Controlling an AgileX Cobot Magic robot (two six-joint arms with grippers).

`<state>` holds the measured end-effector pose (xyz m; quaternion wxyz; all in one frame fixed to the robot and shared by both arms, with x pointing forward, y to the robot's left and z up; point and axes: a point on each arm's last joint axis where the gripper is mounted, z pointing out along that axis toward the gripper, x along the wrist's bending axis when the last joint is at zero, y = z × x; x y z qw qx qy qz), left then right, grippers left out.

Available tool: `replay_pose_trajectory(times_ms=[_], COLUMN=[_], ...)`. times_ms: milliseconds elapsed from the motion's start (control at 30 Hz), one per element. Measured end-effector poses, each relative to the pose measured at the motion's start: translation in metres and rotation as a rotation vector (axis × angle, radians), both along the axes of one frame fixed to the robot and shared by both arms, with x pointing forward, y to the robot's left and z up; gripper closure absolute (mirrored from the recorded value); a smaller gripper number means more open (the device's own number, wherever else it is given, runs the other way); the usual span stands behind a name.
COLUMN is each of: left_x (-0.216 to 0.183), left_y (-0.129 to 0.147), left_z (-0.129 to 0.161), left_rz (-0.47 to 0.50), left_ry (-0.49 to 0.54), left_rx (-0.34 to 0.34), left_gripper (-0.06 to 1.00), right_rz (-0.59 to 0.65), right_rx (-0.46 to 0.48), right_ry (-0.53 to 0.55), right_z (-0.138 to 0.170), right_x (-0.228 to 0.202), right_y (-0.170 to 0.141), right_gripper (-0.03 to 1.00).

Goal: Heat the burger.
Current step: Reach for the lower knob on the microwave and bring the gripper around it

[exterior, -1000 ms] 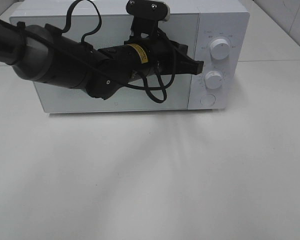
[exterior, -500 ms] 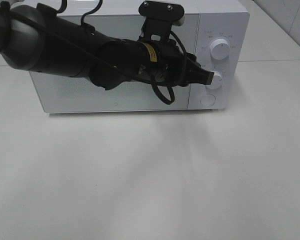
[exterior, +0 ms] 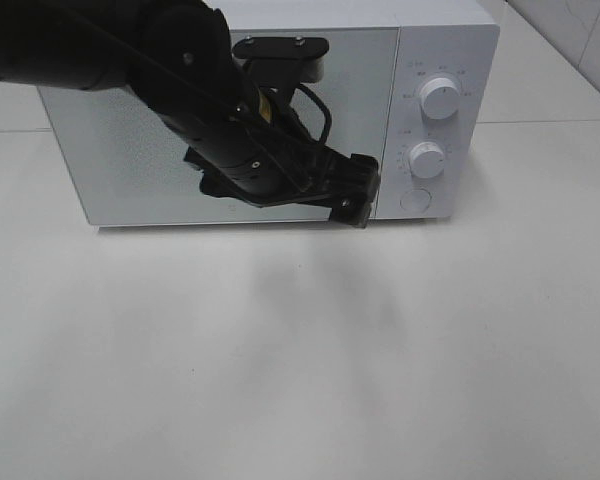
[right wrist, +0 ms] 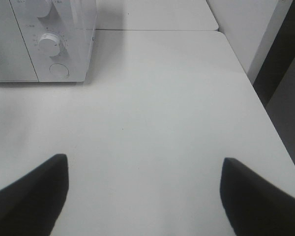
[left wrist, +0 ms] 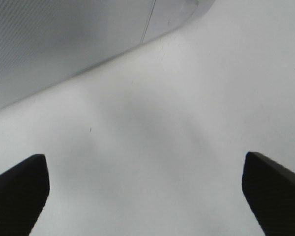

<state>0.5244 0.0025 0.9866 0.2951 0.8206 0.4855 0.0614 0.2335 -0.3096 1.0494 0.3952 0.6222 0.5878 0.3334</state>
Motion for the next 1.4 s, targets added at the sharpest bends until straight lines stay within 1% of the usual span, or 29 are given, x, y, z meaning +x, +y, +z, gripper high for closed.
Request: replay_pose_trajectory(times_ms=[67, 167, 200, 233, 267, 300, 367, 467, 500, 533, 567, 633, 733, 800, 833, 867, 900, 1000, 1067, 1100, 1133, 1167, 1200, 1233, 1267, 1300, 1333, 1367, 1400], left_x=[-0.013, -0.016, -0.022, -0.025, -0.025, -0.031, -0.038, -0.041, -0.043, -0.044, -0.044, -0.044, -0.043, -0.032, -0.032, -0.028, -0.02, -0.016, -0.003, -0.003, -0.001, 0.001, 0.001, 0.001, -0.002, -0.002, -0.004, -0.01, -0.01], left_y=[0.013, 0.016, 0.022, 0.025, 0.025, 0.031, 0.038, 0.041, 0.047, 0.049, 0.049, 0.061, 0.065, 0.086, 0.086, 0.093, 0.108, 0.116, 0.149, 0.149, 0.159, 0.178, 0.178, 0.188, 0.208, 0.208, 0.219, 0.239, 0.239], left_z=[0.011, 0.013, 0.019, 0.022, 0.022, 0.027, 0.036, 0.038, 0.044, 0.045, 0.045, 0.053, 0.054, 0.061, 0.061, 0.062, 0.066, 0.067, 0.075, 0.075, 0.075, 0.075, 0.075, 0.074, 0.072, 0.072, 0.07, 0.066, 0.066], left_rz=[-0.004, -0.004, -0.005, -0.006, -0.006, -0.008, -0.01, -0.012, -0.015, -0.017, -0.017, -0.012, -0.004, 0.053, 0.053, 0.071, 0.103, 0.119, 0.199, 0.199, 0.224, 0.263, 0.263, 0.284, 0.318, 0.318, 0.338, 0.381, 0.381], left_ry=[0.091, 0.114, 0.152, 0.173, 0.173, 0.206, 0.245, 0.255, 0.256, 0.253, 0.253, 0.23, 0.233, 0.25, 0.25, 0.257, 0.269, 0.279, 0.31, 0.31, 0.321, 0.342, 0.342, 0.355, 0.377, 0.377, 0.39, 0.416, 0.416], left_rx=[0.09, 0.113, 0.15, 0.171, 0.171, 0.204, 0.244, 0.26, 0.3, 0.317, 0.317, 0.39, 0.396, 0.399, 0.399, 0.398, 0.39, 0.383, 0.325, 0.325, 0.315, 0.29, 0.29, 0.28, 0.267, 0.267, 0.264, 0.251, 0.251], left_gripper=[-0.04, -0.04, -0.04, -0.04, -0.04, -0.04, -0.04, -0.04, -0.04, -0.04, -0.04, -0.04, -0.04, -0.04, -0.04, -0.04, -0.04, -0.04, -0.04, -0.04, -0.04, -0.04, -0.04, -0.04, -0.04, -0.04, -0.04, -0.04, -0.04], right_rz=[0.0, 0.0, 0.0, 0.0, 0.0, 0.0, 0.0, 0.0, 0.0, 0.0, 0.0, 0.0, 0.0, 0.0, 0.0, 0.0, 0.0, 0.0, 0.0, 0.0, 0.0, 0.0, 0.0, 0.0, 0.0, 0.0, 0.0, 0.0, 0.0], right_rx=[0.0, 0.0, 0.0, 0.0, 0.0, 0.0, 0.0, 0.0, 0.0, 0.0, 0.0, 0.0, 0.0, 0.0, 0.0, 0.0, 0.0, 0.0, 0.0, 0.0, 0.0, 0.0, 0.0, 0.0, 0.0, 0.0, 0.0, 0.0, 0.0], right_ry=[0.0, 0.0, 0.0, 0.0, 0.0, 0.0, 0.0, 0.0, 0.0, 0.0, 0.0, 0.0, 0.0, 0.0, 0.0, 0.0, 0.0, 0.0, 0.0, 0.0, 0.0, 0.0, 0.0, 0.0, 0.0, 0.0, 0.0, 0.0, 0.0], right_z=[0.0, 0.0, 0.0, 0.0, 0.0, 0.0, 0.0, 0.0, 0.0, 0.0, 0.0, 0.0, 0.0, 0.0, 0.0, 0.0, 0.0, 0.0, 0.0, 0.0, 0.0, 0.0, 0.0, 0.0, 0.0, 0.0, 0.0, 0.0, 0.0], right_x=[0.0, 0.0, 0.0, 0.0, 0.0, 0.0, 0.0, 0.0, 0.0, 0.0, 0.0, 0.0, 0.0, 0.0, 0.0, 0.0, 0.0, 0.0, 0.0, 0.0, 0.0, 0.0, 0.0, 0.0, 0.0, 0.0, 0.0, 0.0, 0.0], right_y=[0.0, 0.0, 0.0, 0.0, 0.0, 0.0, 0.0, 0.0, 0.0, 0.0, 0.0, 0.0, 0.0, 0.0, 0.0, 0.0, 0.0, 0.0, 0.0, 0.0, 0.0, 0.0, 0.0, 0.0, 0.0, 0.0, 0.0, 0.0, 0.0], right_gripper=[0.2, 0.2, 0.2, 0.2, 0.2, 0.2, 0.2, 0.2, 0.2, 0.2, 0.2, 0.2, 0.2, 0.2, 0.2, 0.2, 0.2, 0.2, 0.2, 0.2, 0.2, 0.2, 0.2, 0.2, 0.2, 0.2, 0.2, 0.2, 0.2])
